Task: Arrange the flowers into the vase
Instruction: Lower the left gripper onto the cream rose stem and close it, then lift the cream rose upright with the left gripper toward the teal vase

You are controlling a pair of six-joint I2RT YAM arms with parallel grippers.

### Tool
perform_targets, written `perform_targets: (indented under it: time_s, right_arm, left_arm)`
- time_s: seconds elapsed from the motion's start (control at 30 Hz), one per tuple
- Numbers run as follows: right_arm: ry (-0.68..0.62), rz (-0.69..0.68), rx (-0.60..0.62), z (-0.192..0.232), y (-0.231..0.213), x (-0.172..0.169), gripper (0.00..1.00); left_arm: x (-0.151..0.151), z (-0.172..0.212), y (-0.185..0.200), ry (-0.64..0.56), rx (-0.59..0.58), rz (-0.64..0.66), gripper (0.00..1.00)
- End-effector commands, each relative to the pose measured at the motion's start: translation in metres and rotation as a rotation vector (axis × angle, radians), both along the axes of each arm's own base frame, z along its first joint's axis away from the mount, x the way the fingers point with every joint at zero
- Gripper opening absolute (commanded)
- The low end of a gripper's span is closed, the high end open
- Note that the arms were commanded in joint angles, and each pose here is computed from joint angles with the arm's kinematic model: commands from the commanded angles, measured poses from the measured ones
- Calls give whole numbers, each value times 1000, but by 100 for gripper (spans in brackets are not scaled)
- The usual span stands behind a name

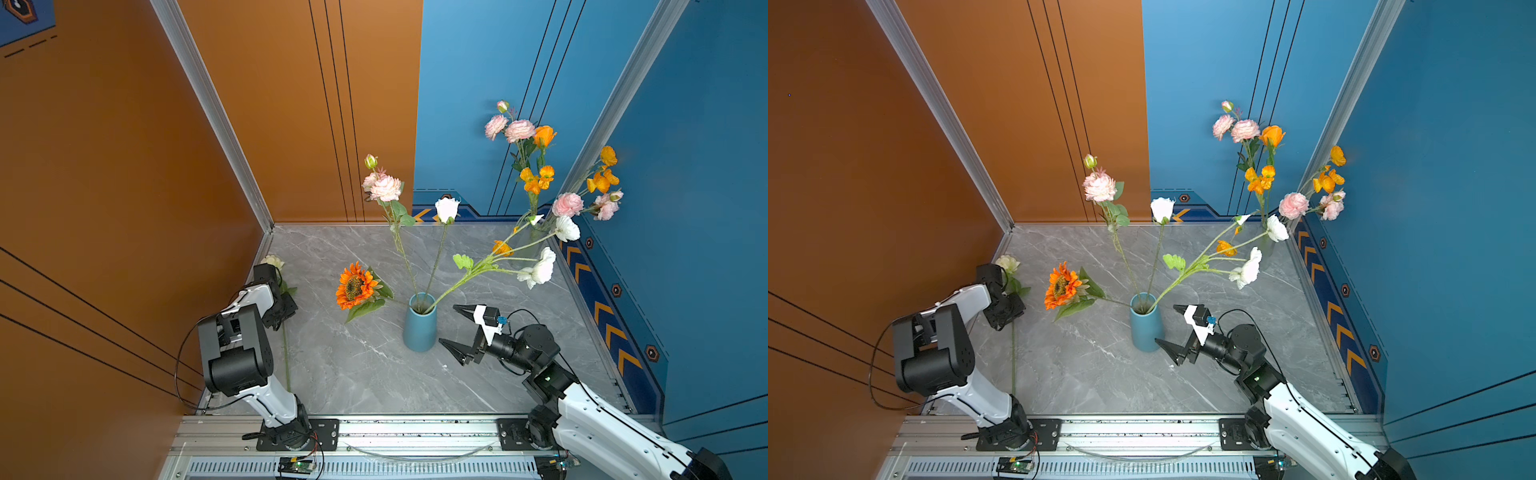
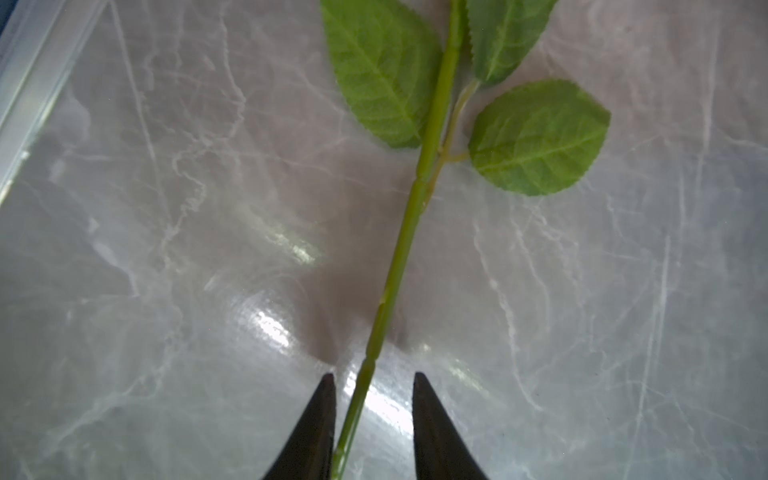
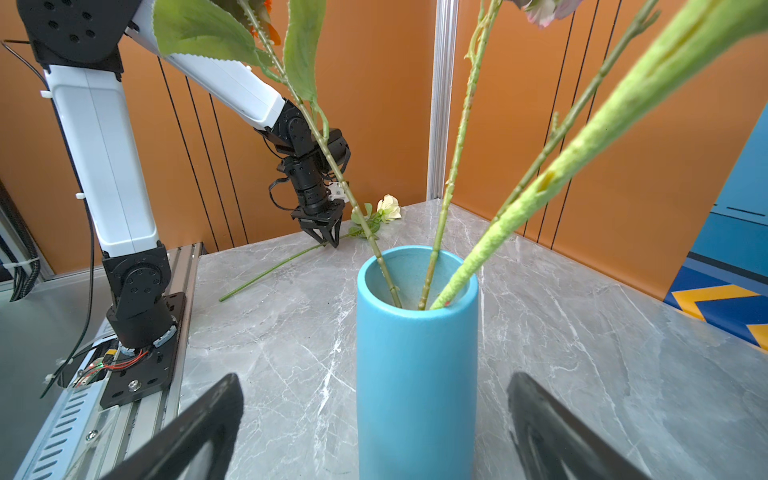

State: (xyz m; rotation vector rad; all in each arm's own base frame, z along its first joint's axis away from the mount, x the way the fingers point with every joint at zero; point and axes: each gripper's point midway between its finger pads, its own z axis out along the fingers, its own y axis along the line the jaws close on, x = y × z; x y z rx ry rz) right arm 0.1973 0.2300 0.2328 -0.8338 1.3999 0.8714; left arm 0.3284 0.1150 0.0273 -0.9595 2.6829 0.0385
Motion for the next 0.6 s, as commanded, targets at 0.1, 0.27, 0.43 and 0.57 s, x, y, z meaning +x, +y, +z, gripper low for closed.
perform_targets:
  time_s: [0.1,0.27,0.43,0.57]
  right_arm:
    - [-10,20,25,7,1,-3,100]
    - [-8,18,23,6,0,-2,100]
    - [-12,14,26,7,-1,-3,100]
    - [-14,10,29,8,-2,-3,100]
  left_arm:
    - [2,-2,6,29,32,-11,30]
    - [3,-4,3,29,25,-25,9]
    - [1,36,4,-62,87,-37,0]
    - [-3,105,-3,-226,167,-63,0]
